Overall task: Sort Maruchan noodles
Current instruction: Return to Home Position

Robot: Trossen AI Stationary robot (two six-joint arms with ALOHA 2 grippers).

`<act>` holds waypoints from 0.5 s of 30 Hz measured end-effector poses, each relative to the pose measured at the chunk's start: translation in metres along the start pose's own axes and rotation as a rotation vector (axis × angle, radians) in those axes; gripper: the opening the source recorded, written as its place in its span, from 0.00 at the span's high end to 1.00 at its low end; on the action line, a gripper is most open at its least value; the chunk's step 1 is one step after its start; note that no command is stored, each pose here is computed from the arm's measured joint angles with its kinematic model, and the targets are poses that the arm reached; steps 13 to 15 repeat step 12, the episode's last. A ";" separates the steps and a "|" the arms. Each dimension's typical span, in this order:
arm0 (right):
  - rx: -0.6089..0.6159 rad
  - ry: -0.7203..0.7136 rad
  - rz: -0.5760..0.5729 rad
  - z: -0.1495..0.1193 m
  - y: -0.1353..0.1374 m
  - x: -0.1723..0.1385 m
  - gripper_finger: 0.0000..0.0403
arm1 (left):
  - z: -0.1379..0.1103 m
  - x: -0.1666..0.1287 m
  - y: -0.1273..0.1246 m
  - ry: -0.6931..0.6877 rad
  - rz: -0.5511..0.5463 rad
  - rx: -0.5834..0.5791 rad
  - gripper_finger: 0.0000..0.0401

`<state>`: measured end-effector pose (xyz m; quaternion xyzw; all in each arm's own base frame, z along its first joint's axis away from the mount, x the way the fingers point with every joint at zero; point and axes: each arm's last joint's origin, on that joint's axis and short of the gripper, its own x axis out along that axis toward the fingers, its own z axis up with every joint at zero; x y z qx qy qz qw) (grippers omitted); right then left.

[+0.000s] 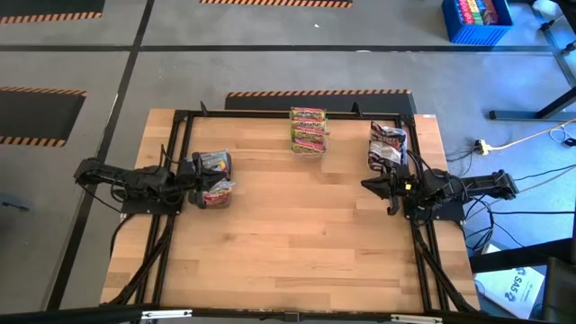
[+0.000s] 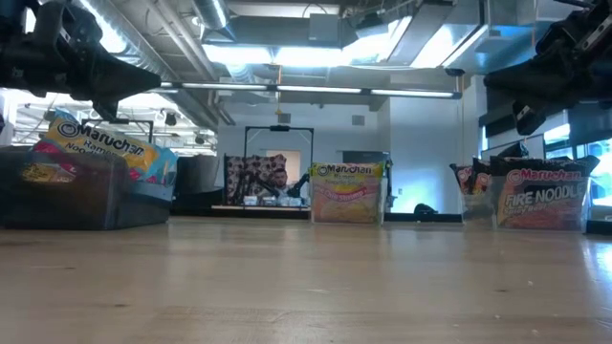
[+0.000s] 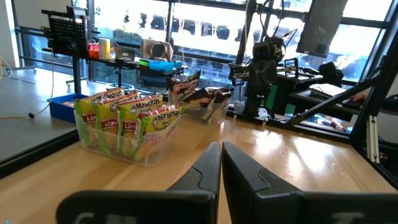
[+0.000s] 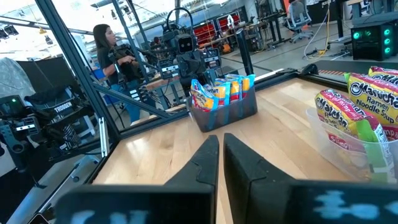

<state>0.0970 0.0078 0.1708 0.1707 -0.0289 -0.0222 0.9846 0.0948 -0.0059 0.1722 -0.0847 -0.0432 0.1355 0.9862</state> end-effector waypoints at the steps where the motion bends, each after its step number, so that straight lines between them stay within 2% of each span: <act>1: 0.000 0.000 0.000 0.000 0.000 0.000 0.98 | 0.000 0.000 0.000 0.000 0.000 0.000 0.98; 15: 0.000 0.000 0.000 0.000 0.000 0.000 0.98 | 0.000 0.000 0.000 0.000 0.000 0.000 0.97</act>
